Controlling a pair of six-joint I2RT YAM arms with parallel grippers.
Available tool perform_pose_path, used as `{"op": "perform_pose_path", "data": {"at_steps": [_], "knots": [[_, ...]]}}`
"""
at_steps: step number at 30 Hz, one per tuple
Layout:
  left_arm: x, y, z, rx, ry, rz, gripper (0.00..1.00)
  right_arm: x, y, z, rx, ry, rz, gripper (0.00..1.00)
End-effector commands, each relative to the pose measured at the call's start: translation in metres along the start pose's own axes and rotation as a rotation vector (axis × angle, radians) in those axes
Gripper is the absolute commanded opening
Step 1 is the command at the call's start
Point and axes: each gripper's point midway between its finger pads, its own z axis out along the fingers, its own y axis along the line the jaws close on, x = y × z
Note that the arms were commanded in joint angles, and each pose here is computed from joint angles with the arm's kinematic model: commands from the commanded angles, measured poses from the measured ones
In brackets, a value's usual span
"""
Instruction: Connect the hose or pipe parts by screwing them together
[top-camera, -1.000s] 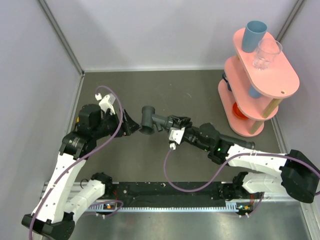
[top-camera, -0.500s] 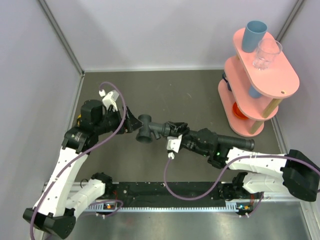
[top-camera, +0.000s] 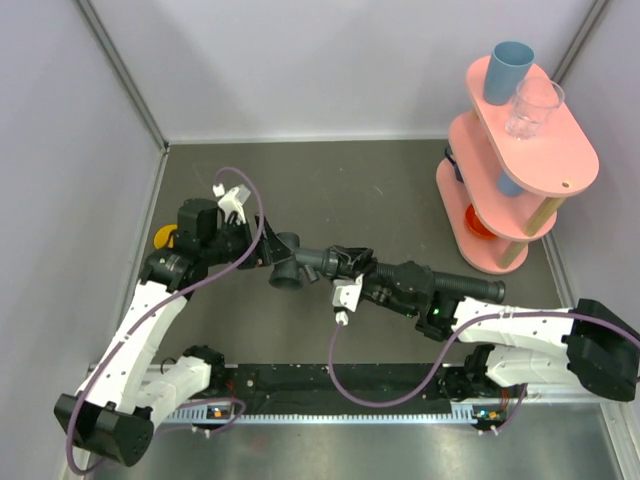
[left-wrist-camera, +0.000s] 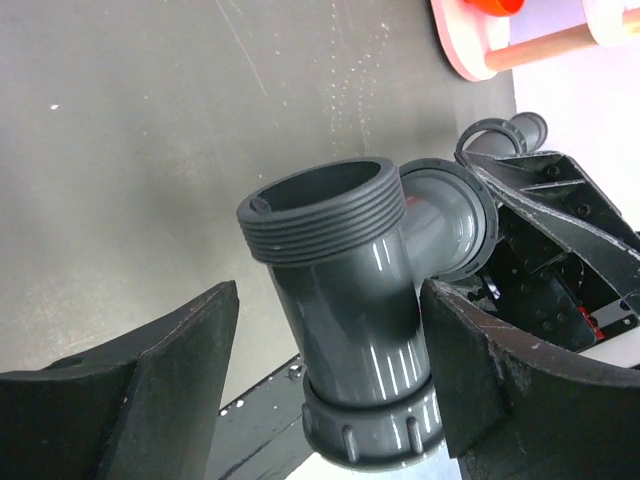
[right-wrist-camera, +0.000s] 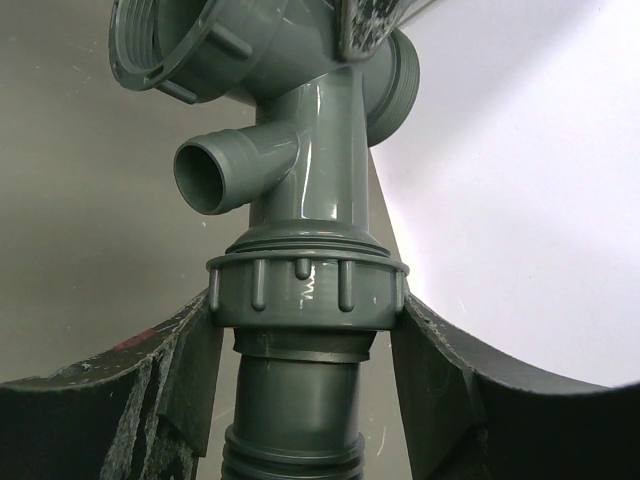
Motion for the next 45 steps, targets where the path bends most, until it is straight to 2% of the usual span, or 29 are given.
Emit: {"op": "perform_pose_path", "data": {"at_steps": [1,5,8,9,11,13,14,17,21,22,24,25,27,28,30,31,33,40,45], "knots": [[0.0,-0.013,0.012,0.139,-0.001,0.006,0.78,-0.035,-0.027,-0.001,0.091,-0.12,-0.015,0.0],[0.008,-0.026,0.016,0.258,0.032,-0.013,0.74,-0.042,-0.024,0.001,0.077,-0.165,0.051,0.0],[0.021,-0.034,0.017,0.377,0.062,0.013,0.57,-0.048,-0.024,0.003,0.013,-0.217,0.152,0.0],[0.02,-0.037,0.018,0.412,0.048,0.036,0.41,-0.048,-0.022,0.004,-0.013,-0.223,0.183,0.0],[0.03,-0.034,0.019,0.442,0.062,0.048,0.23,-0.048,-0.026,0.005,-0.08,-0.22,0.302,0.0],[0.033,-0.031,0.02,0.447,0.046,0.088,0.0,-0.04,-0.037,0.003,-0.118,-0.213,0.397,0.0],[0.033,-0.029,0.02,0.45,0.029,0.141,0.0,-0.049,-0.038,0.001,-0.178,-0.244,0.486,0.02],[0.034,-0.021,0.022,0.441,-0.039,0.271,0.0,-0.047,-0.049,0.001,-0.23,-0.253,0.606,0.09],[0.035,-0.008,0.027,0.398,-0.075,0.362,0.0,-0.037,-0.056,0.0,-0.258,-0.243,0.725,0.18],[0.036,-0.007,0.027,0.399,-0.075,0.368,0.0,-0.033,-0.057,0.003,-0.254,-0.223,0.745,0.29],[0.03,-0.006,0.028,0.371,-0.092,0.344,0.0,-0.027,-0.05,0.004,-0.286,-0.19,0.731,0.41],[0.029,-0.005,0.029,0.36,-0.092,0.321,0.0,-0.021,-0.045,0.003,-0.288,-0.166,0.731,0.54],[0.024,-0.007,0.029,0.347,-0.092,0.251,0.0,-0.02,-0.037,0.001,-0.275,-0.162,0.647,0.66],[0.021,-0.01,0.028,0.346,-0.095,0.233,0.0,-0.01,-0.027,-0.001,-0.238,-0.128,0.609,0.77],[0.016,-0.013,0.025,0.326,-0.092,0.168,0.0,-0.019,-0.021,-0.008,-0.204,-0.155,0.454,0.86],[0.015,-0.014,0.025,0.322,-0.083,0.133,0.0,-0.005,-0.017,-0.01,-0.156,-0.116,0.388,0.9],[0.011,-0.016,0.023,0.306,-0.073,0.088,0.0,-0.007,-0.017,-0.014,-0.116,-0.11,0.333,0.97],[0.009,-0.021,0.022,0.248,0.018,-0.126,0.0,-0.003,-0.013,-0.009,0.037,0.008,0.098,0.99],[0.005,-0.023,0.02,0.239,0.027,-0.215,0.0,-0.004,-0.01,-0.002,0.093,0.055,0.031,0.98]]}}
